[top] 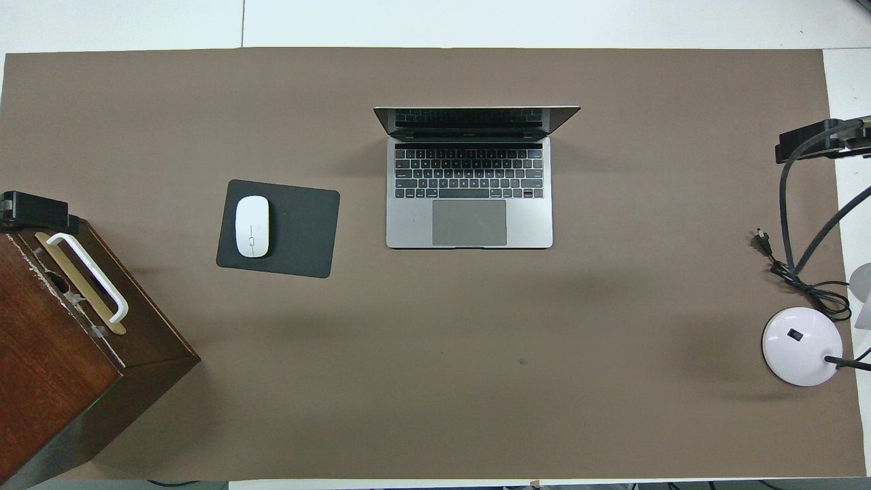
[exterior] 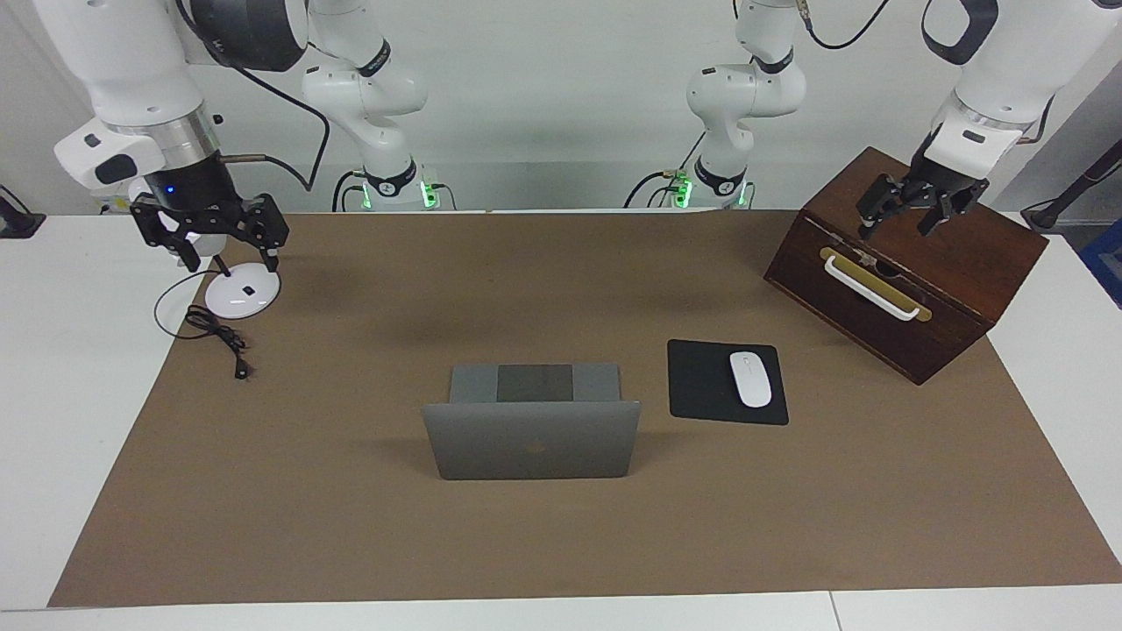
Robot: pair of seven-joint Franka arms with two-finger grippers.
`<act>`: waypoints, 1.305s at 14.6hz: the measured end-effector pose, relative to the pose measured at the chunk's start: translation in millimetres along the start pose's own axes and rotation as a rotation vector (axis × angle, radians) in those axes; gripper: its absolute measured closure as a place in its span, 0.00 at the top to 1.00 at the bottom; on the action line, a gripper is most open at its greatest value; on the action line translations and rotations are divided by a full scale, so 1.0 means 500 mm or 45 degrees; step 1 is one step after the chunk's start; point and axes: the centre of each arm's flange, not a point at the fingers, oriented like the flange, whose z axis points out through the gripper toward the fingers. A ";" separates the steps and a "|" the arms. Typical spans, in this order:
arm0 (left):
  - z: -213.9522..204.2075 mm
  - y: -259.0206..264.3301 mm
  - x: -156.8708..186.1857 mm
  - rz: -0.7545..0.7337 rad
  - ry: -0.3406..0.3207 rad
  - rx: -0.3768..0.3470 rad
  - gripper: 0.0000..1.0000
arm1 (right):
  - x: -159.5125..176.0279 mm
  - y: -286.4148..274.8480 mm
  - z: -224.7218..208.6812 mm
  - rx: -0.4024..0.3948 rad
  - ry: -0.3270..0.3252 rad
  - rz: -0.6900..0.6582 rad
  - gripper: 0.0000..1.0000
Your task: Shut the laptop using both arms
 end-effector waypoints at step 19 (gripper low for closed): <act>0.000 -0.009 0.000 -0.010 0.000 0.000 1.00 | 0.000 0.002 -0.003 -0.001 0.004 0.003 1.00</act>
